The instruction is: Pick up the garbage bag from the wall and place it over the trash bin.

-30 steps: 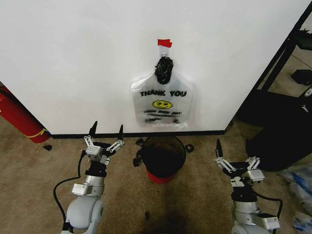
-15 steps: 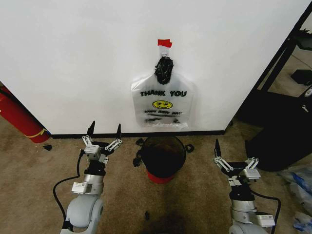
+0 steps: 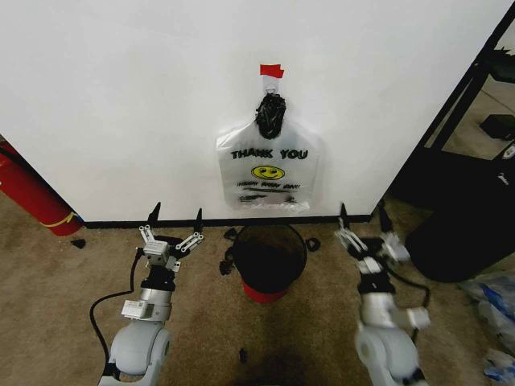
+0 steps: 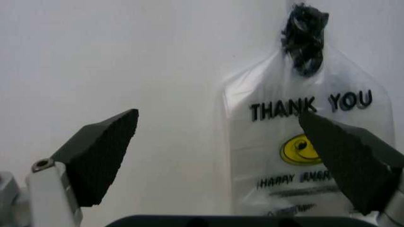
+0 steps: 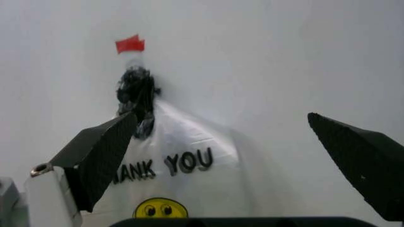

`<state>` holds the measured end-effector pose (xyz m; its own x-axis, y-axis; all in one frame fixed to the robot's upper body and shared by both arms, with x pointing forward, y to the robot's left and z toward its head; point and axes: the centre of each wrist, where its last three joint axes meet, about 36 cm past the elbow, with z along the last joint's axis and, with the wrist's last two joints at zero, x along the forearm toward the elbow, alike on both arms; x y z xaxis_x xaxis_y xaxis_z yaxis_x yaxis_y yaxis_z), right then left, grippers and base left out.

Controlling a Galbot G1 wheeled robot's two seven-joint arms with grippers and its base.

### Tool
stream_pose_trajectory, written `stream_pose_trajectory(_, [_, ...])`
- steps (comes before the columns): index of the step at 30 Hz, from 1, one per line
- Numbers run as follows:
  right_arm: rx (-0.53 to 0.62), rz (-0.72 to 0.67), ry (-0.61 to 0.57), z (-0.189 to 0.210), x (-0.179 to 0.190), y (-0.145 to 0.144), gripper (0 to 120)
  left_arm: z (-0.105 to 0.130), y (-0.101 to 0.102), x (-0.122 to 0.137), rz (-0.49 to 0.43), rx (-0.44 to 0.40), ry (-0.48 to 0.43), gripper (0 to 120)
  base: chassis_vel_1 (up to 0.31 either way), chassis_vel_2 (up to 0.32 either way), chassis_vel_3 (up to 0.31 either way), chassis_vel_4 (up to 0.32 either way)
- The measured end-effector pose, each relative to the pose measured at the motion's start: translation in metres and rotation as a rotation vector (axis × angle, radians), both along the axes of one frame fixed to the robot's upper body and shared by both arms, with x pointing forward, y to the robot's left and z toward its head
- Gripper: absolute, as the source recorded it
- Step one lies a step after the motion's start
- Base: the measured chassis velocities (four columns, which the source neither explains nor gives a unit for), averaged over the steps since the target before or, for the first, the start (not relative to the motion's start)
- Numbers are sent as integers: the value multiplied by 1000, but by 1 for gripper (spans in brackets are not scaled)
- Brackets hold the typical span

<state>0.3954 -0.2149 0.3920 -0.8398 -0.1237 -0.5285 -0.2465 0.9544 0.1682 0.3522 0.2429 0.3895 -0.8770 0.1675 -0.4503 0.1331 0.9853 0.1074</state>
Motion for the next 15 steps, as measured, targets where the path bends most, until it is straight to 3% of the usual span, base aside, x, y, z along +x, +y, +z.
stream_pose_trajectory(6, [18,132,-44,-9,81,27,100,-4,-2,1,13,17,9,100,0,0,0,0])
stream_pose_trajectory(15, [115,222,-46,0,140,81,100,-6,1,4,28,29,16,100,0,0,0,0])
